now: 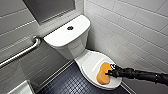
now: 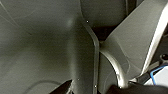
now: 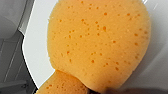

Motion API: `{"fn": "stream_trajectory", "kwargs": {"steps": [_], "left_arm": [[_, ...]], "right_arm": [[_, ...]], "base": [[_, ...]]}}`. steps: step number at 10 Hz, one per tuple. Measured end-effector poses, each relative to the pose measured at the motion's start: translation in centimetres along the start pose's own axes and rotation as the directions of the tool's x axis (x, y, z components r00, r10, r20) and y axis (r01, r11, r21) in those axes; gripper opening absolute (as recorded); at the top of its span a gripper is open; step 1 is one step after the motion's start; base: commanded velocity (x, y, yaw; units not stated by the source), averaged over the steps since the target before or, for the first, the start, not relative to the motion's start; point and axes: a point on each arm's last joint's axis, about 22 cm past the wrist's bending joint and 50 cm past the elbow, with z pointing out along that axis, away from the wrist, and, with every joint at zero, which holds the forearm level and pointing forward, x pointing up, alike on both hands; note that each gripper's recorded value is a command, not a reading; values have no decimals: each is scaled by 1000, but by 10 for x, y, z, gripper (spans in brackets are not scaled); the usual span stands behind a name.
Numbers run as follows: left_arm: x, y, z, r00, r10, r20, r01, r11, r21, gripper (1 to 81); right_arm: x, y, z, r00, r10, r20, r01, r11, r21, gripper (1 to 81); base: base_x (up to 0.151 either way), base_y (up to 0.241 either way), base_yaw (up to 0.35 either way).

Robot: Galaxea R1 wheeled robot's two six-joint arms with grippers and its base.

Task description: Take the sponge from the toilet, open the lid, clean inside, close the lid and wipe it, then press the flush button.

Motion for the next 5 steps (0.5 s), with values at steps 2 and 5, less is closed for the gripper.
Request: {"fn": "stream_trajectory", "kwargs": {"steps": [2,5], "left_arm": [[0,0,0,1000,1,0,-1,1000,0,811],[0,0,0,1000,23,0,-23,1000,0,811]], "right_arm": [[-16,31,-18,1000,26,5,-26,999,-28,10],[-40,78,-51,998,60,22,-57,994,-97,10]], "base": [[0,0,0],[0,0,0]]}}
